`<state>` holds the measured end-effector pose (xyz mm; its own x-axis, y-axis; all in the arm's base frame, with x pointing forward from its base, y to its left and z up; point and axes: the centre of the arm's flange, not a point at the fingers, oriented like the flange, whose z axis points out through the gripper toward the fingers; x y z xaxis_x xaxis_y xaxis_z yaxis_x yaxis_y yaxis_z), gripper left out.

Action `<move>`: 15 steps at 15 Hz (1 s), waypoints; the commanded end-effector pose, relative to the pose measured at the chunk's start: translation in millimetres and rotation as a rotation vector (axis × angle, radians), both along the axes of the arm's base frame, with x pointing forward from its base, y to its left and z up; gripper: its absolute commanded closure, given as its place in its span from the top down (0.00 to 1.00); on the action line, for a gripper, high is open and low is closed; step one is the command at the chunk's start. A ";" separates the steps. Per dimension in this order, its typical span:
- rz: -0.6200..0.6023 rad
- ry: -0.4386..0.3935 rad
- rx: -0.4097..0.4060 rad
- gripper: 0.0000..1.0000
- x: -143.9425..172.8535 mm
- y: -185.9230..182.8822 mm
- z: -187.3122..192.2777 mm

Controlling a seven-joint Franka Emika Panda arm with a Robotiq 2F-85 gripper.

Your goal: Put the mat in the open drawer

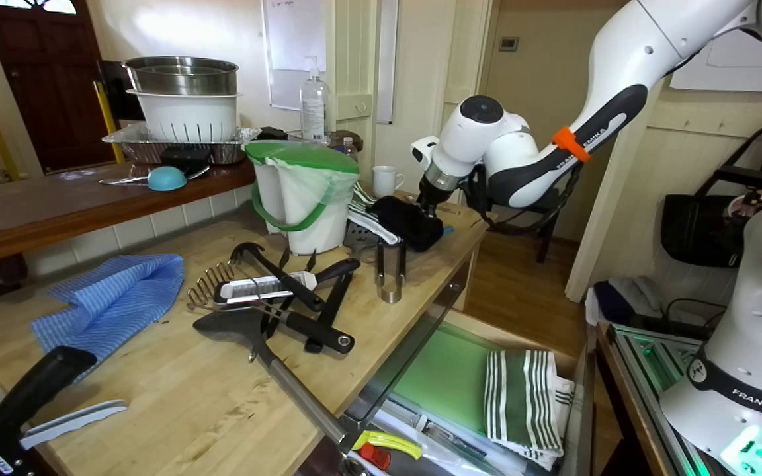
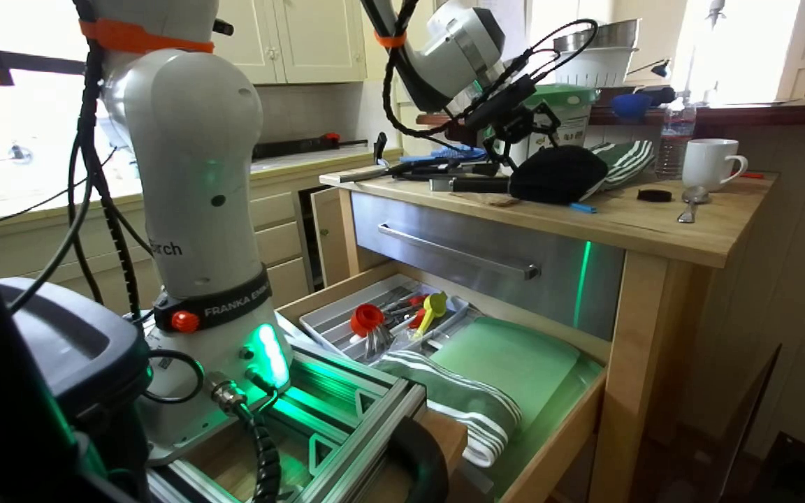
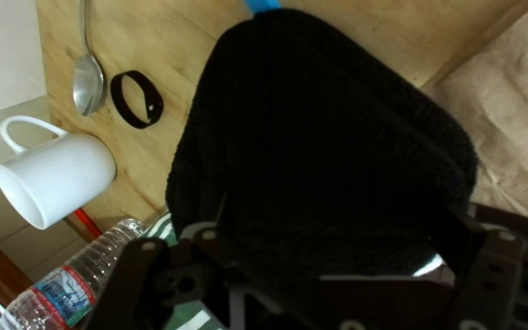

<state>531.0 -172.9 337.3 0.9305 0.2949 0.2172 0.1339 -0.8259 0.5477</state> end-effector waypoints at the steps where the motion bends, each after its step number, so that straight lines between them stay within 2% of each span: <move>1: -0.014 0.053 0.001 1.00 -12.0 12.5 -7.9; 4: 0.000 0.077 0.001 1.00 -19.7 20.2 -10.5; 9: -0.004 0.071 0.010 1.00 -20.5 21.9 -20.4; 15: -0.036 0.026 0.017 0.99 -9.7 18.3 -16.8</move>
